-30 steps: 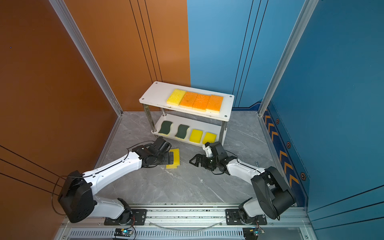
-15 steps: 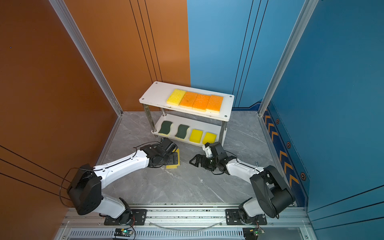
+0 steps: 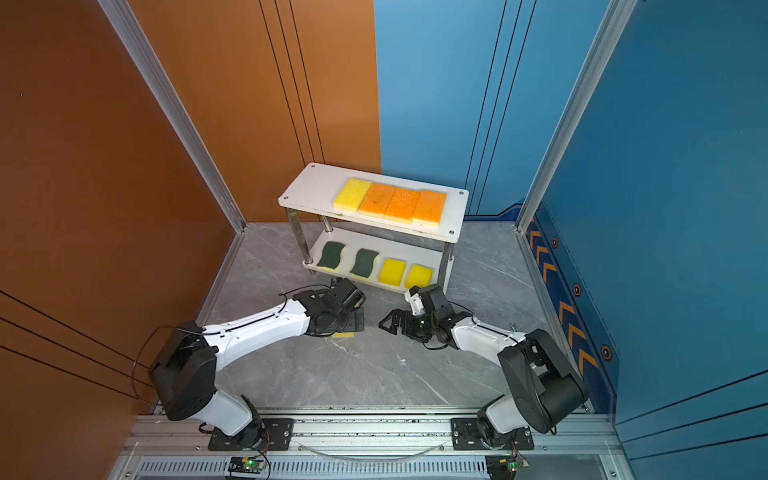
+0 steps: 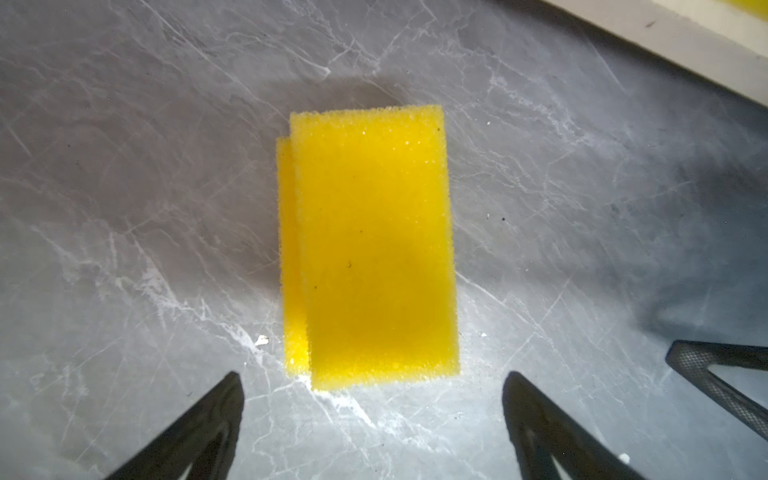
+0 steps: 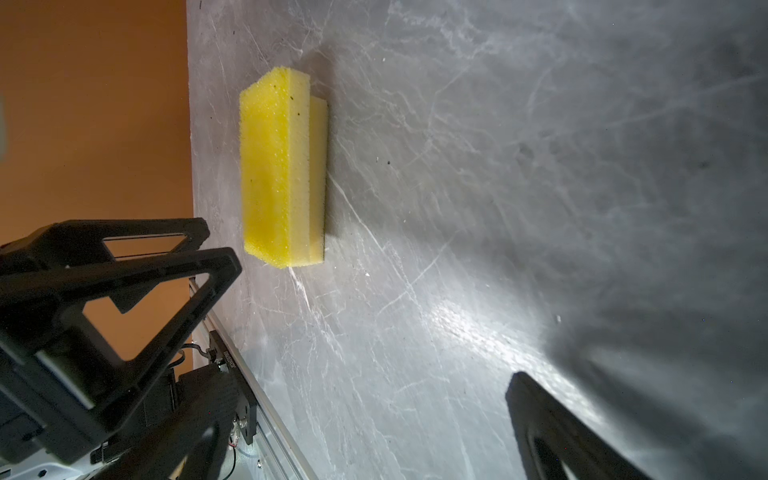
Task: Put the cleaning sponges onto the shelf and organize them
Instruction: 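Lower the open left gripper onto the top yellow sponge of the table stack, then close the left gripper on the top yellow sponge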
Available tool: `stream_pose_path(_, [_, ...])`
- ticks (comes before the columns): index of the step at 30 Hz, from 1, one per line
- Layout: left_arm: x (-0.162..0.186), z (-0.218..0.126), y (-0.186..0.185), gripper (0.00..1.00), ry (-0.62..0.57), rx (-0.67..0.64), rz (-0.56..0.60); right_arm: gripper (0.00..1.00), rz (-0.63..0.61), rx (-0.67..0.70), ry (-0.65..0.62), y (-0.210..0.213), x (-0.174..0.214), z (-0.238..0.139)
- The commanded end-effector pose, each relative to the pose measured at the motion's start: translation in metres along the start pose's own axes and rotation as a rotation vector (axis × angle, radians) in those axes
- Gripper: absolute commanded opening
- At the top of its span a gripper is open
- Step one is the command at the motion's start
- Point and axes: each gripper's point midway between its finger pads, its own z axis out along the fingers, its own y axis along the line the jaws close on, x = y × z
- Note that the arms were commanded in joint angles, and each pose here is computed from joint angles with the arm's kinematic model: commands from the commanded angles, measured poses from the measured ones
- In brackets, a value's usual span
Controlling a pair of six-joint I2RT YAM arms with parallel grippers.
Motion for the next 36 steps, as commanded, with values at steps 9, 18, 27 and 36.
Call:
stream_pose_path(9, [0.005, 0.012, -0.008, 0.98, 0.034, -0.021, 0.003, 1.0, -0.005, -0.025, -0.039, 0.005, -0.011, -0.004])
stream_pose_path(18, [0.01, 0.023, -0.008, 0.91, 0.06, -0.04, 0.008, 1.0, -0.002, -0.027, -0.041, 0.003, -0.011, -0.004])
stream_pose_path(27, [0.013, 0.032, -0.011, 0.8, 0.08, -0.053, 0.023, 1.0, 0.001, -0.027, -0.043, 0.002, -0.01, -0.006])
stream_pose_path(36, [0.015, 0.036, -0.011, 0.76, 0.089, -0.059, 0.032, 1.0, 0.004, -0.025, -0.044, 0.0, -0.01, -0.006])
